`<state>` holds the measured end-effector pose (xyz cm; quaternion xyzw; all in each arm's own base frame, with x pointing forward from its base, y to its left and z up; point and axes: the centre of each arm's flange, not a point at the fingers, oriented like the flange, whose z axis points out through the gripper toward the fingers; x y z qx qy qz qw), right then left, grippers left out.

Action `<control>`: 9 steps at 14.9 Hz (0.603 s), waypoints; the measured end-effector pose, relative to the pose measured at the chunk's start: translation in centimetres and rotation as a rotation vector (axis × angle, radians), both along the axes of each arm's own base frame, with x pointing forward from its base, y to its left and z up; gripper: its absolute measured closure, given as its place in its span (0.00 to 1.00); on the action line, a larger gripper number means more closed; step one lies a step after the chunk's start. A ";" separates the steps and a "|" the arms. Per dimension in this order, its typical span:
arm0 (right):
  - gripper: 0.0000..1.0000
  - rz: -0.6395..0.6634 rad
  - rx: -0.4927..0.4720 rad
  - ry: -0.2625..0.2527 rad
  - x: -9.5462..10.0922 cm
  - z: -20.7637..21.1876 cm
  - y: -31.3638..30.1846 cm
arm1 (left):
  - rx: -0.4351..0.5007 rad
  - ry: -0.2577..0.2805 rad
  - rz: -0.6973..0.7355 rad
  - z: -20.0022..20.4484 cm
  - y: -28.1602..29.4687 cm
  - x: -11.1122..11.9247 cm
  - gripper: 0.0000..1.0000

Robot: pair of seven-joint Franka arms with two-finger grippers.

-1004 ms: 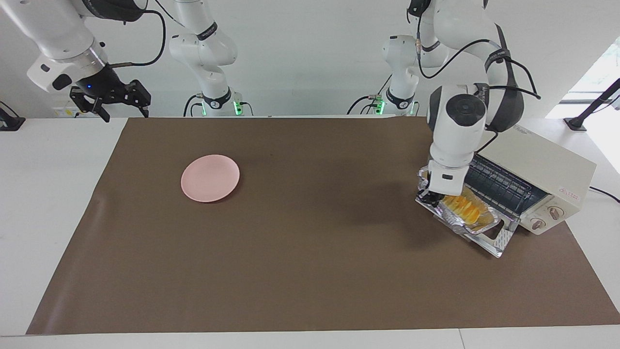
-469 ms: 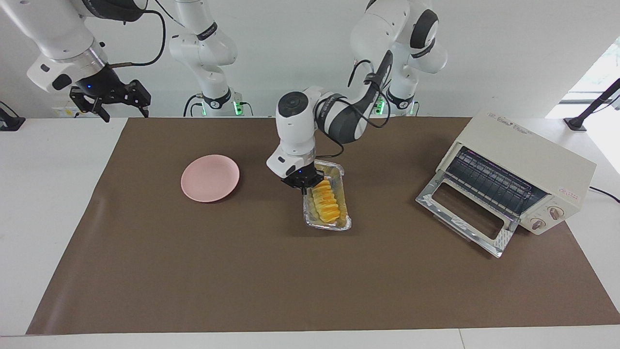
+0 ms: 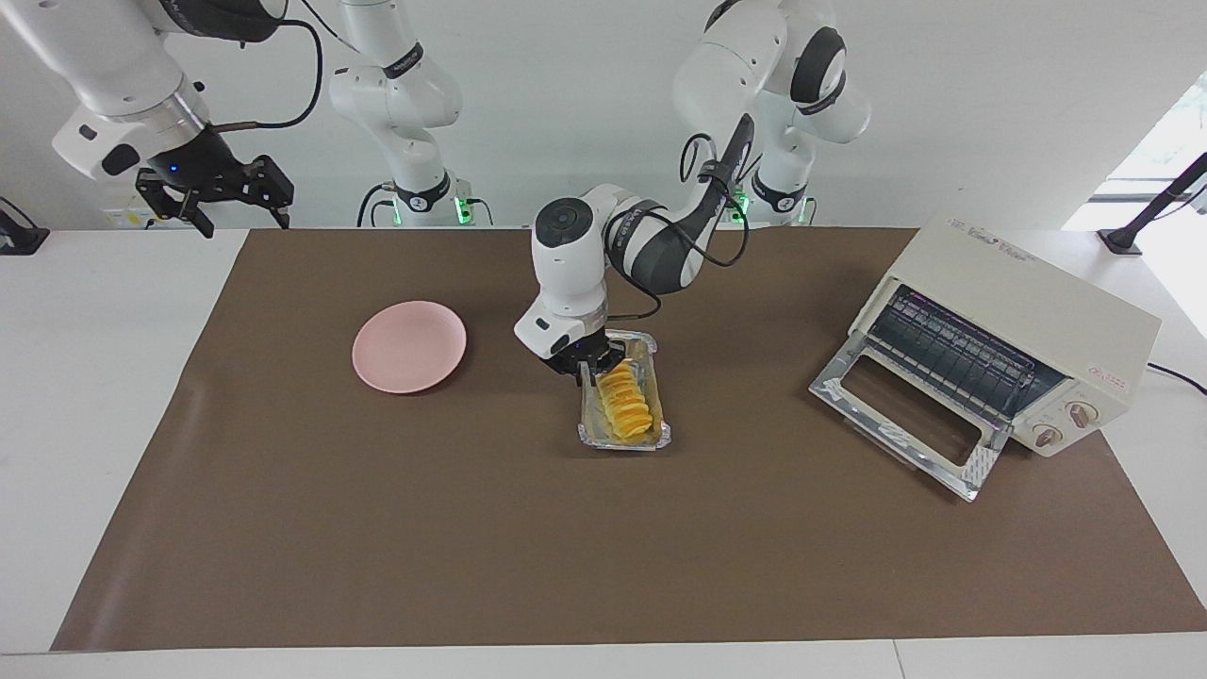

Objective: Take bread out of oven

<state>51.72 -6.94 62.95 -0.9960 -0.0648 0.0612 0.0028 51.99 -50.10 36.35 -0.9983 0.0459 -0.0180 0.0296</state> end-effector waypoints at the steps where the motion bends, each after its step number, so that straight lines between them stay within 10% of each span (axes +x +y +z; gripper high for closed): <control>1: 0.00 0.000 0.000 0.000 0.0 0.0 0.0 | -0.003 -0.012 0.022 0.9 0.8 0.8 0.52; 6: 0.00 0.001 0.001 0.008 -0.1 0.0 0.1 | -0.056 -0.002 0.228 12.8 16.6 8.1 0.00; 9: 0.00 0.001 0.001 0.005 -0.2 0.2 0.1 | -0.022 0.086 0.269 18.8 28.7 8.6 0.00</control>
